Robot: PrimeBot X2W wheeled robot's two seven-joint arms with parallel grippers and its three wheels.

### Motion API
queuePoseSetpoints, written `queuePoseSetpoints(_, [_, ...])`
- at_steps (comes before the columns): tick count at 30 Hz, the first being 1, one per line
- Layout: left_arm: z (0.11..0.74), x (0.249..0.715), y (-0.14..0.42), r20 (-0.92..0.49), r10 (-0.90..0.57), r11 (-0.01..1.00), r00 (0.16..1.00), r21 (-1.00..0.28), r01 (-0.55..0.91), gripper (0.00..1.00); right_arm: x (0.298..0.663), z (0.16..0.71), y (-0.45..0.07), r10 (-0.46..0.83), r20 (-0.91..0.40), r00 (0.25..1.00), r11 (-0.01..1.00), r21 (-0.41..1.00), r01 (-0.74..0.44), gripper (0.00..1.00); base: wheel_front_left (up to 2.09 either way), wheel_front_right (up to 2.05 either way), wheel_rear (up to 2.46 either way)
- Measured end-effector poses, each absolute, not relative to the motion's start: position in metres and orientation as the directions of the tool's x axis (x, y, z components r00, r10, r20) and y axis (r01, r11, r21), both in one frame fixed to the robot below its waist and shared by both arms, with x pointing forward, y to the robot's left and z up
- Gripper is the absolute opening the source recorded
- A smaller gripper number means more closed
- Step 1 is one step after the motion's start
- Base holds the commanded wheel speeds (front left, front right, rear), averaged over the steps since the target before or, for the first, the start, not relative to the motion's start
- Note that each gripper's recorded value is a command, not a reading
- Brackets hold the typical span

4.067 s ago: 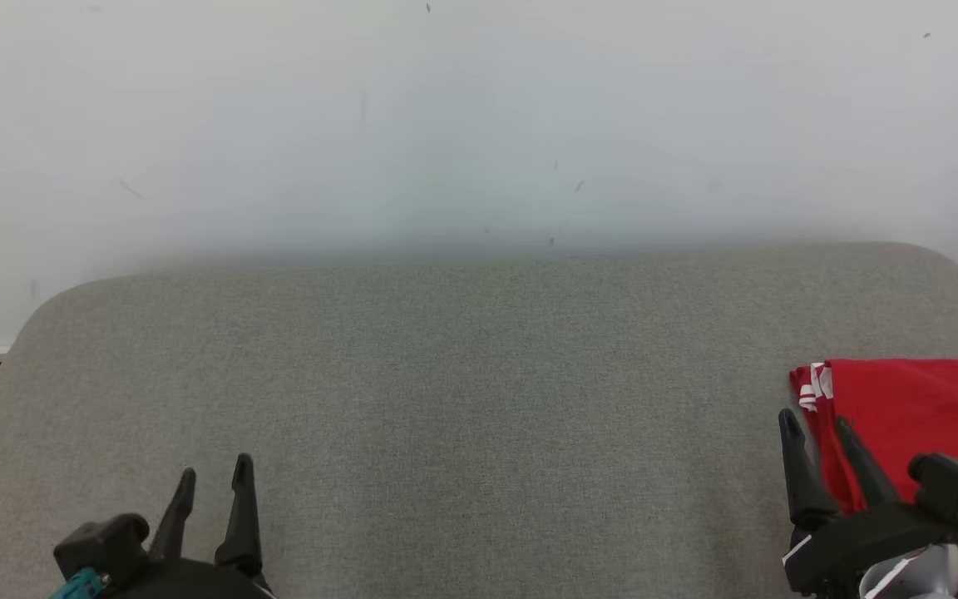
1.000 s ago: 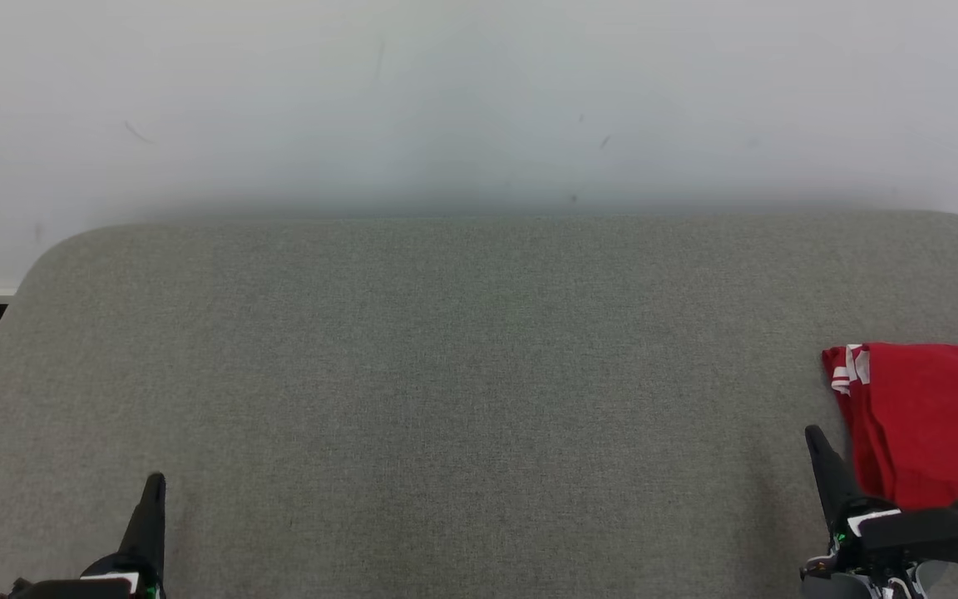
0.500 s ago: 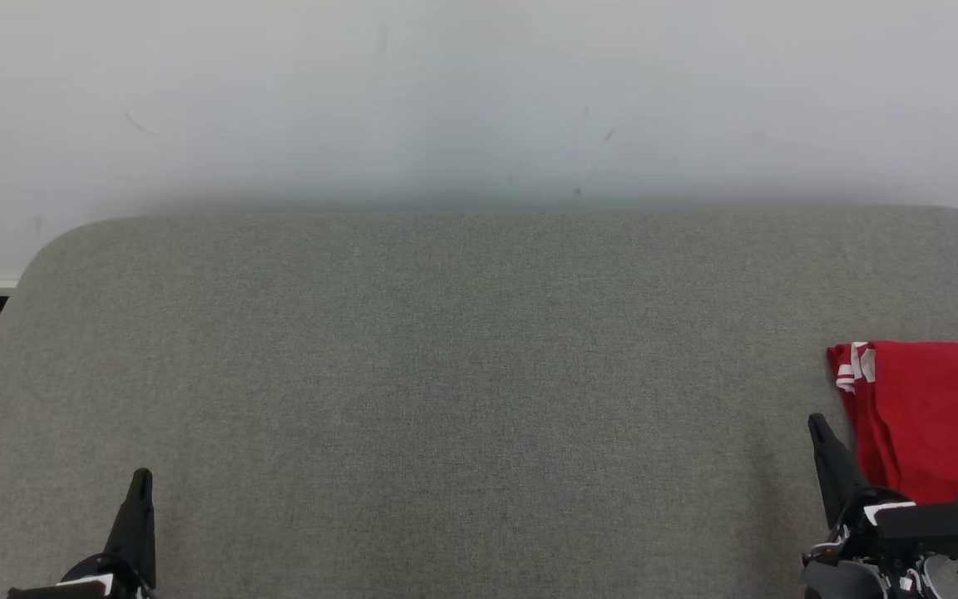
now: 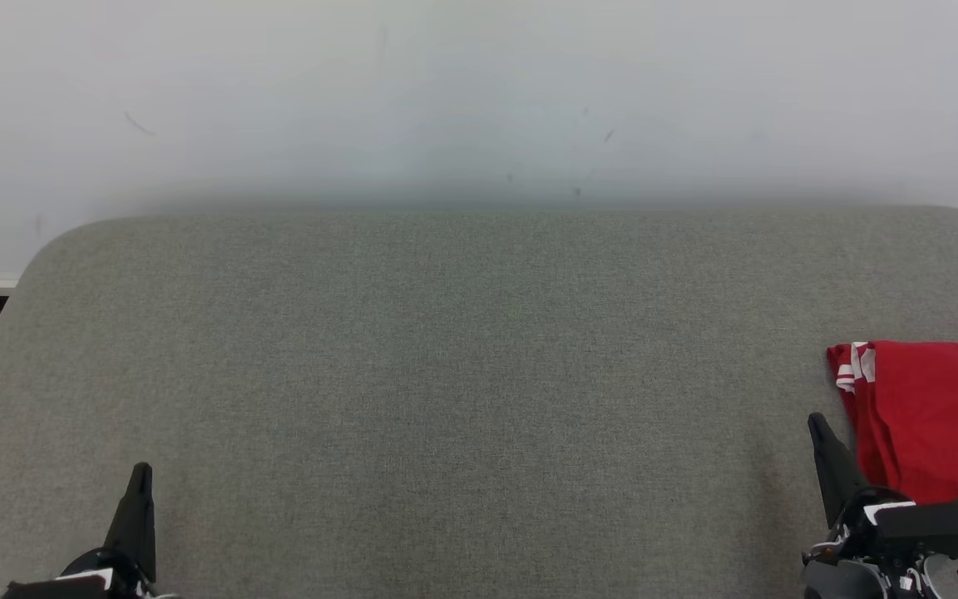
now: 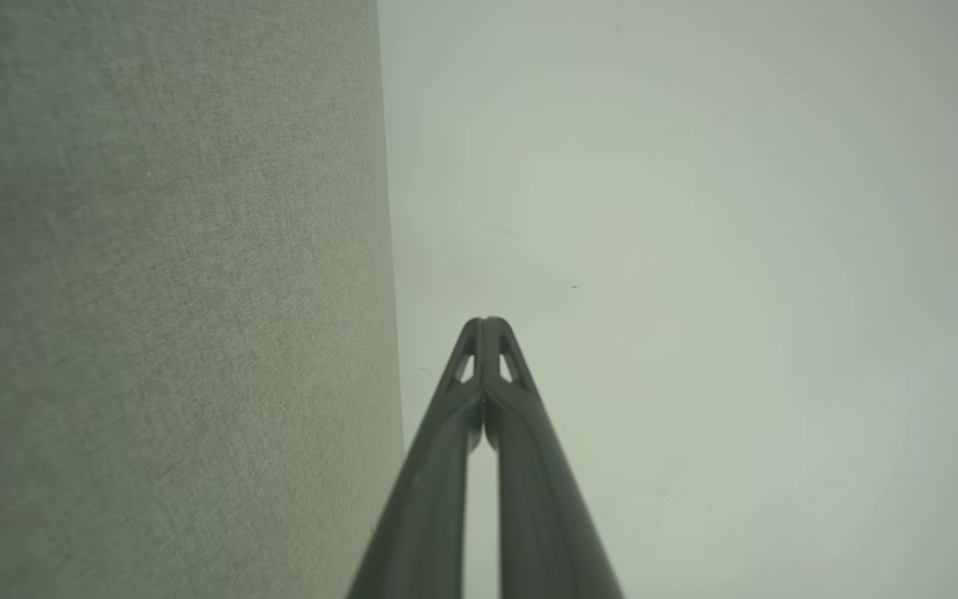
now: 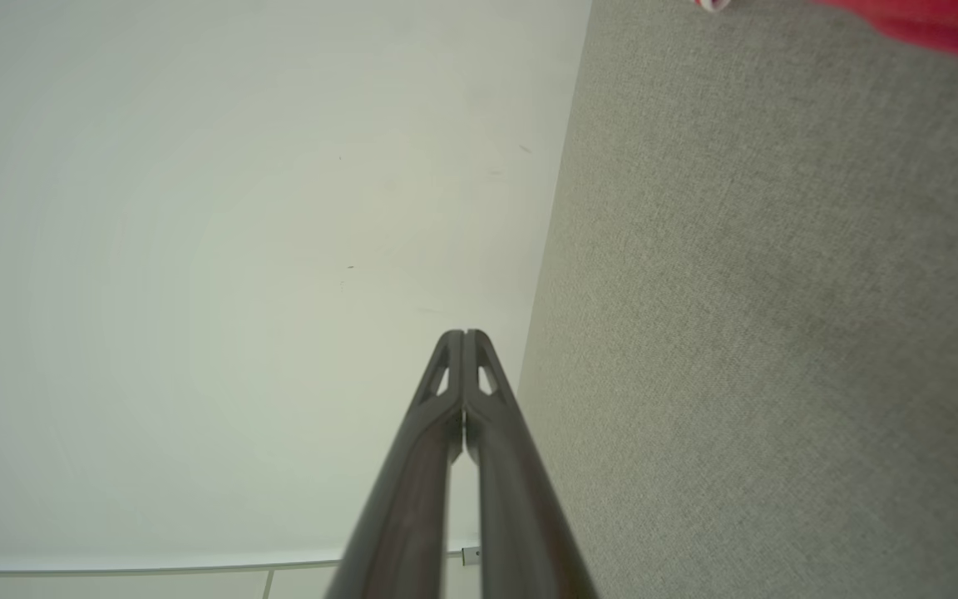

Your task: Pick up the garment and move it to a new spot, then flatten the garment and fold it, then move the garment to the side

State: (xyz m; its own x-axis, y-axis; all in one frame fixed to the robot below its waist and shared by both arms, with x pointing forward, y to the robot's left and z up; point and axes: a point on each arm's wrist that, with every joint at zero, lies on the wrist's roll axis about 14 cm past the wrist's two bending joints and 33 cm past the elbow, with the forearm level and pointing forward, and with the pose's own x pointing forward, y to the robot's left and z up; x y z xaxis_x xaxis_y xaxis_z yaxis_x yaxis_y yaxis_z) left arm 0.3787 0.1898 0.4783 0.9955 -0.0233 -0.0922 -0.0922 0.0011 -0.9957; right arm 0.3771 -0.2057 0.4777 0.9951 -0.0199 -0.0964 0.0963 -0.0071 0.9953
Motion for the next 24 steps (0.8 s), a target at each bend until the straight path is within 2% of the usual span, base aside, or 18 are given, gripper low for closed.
queuePoseSetpoints(24, [0.4807, 0.3806, 0.1894, -0.085, -0.024, 0.001, 0.996, -0.996, -0.085, 0.0, 0.3805, 0.4823, -0.2052, -0.019, -0.083, 0.996, -0.007, 0.997, 0.083, 0.0, 0.0, 0.0, 0.0])
